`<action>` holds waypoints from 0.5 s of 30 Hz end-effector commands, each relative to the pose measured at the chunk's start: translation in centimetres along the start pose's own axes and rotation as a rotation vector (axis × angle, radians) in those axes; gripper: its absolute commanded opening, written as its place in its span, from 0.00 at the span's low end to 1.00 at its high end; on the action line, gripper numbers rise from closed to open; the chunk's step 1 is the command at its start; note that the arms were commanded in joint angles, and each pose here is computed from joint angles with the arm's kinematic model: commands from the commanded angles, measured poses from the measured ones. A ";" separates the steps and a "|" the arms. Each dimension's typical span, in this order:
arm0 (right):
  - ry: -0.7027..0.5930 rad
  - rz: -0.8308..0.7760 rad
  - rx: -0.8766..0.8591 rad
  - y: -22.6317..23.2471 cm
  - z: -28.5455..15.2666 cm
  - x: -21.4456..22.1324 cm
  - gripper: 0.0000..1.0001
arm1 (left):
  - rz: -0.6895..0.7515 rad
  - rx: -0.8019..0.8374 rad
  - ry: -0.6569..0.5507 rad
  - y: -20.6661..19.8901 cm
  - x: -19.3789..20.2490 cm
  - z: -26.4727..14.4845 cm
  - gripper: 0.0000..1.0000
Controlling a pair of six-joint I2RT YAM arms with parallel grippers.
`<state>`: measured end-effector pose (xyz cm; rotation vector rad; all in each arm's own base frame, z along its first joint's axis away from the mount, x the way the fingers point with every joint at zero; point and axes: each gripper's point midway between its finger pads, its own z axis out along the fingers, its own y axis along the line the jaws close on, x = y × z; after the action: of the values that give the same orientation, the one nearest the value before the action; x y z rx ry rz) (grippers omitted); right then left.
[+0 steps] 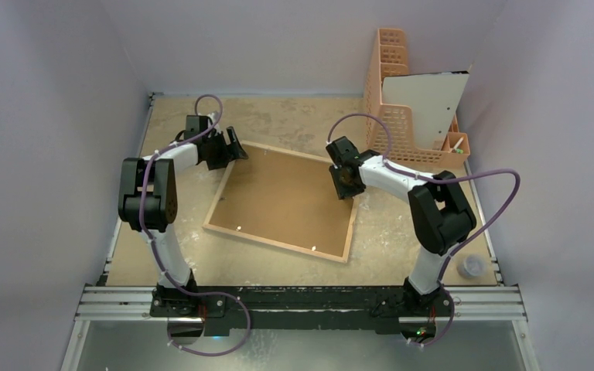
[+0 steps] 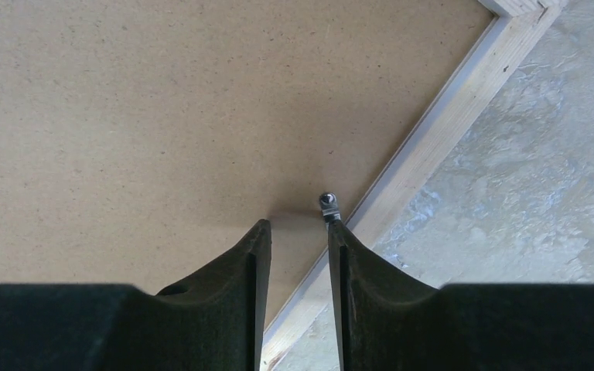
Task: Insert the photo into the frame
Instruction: Install the photo frame at the center of the board.
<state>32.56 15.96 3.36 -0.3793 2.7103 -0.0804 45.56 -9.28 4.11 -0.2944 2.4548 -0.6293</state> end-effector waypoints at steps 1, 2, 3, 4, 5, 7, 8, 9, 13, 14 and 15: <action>0.040 -0.018 0.029 -0.6 0.3 1.0 0.35 | 0.016 -0.002 0.056 -0.1 1.5 0.9 0.78; 0.043 -0.010 0.057 -1.1 0.2 1.0 0.35 | 0.017 -0.006 0.056 0.0 1.5 0.9 0.78; 0.046 0.000 0.068 -1.2 0.1 1.1 0.34 | 0.016 -0.011 0.057 0.1 1.6 1.0 0.78; 0.039 0.009 0.076 -1.4 -0.3 0.9 0.34 | 0.016 -0.016 0.057 0.2 1.5 1.0 0.78; 0.020 0.018 0.087 -1.6 -0.6 0.4 0.34 | 0.015 -0.019 0.057 0.2 1.6 1.0 0.78; -0.019 0.047 0.114 -2.1 -1.4 -0.7 0.35 | 0.013 -0.027 0.059 0.4 1.6 1.0 0.78; -0.038 0.061 0.123 -2.2 -1.9 -1.2 0.36 | 0.013 -0.031 0.058 0.4 1.5 0.9 0.78; -0.054 0.074 0.133 -2.5 -2.2 -1.5 0.38 | 0.014 -0.032 0.057 0.4 1.5 0.9 0.78; -0.051 0.102 0.205 -3.7 -2.1 -1.2 0.48 | 0.012 -0.044 0.057 0.6 1.6 0.8 0.78; -0.039 0.107 0.216 -3.8 -1.9 -0.9 0.48 | 0.012 -0.046 0.056 0.7 1.5 0.8 0.78; -0.029 0.112 0.225 -3.9 -1.7 -0.6 0.49 | 0.012 -0.050 0.056 0.7 1.5 0.8 0.78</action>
<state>33.33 14.03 4.18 -0.2556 2.6752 -0.2351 45.71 -9.47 4.06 -0.2903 2.4588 -0.6159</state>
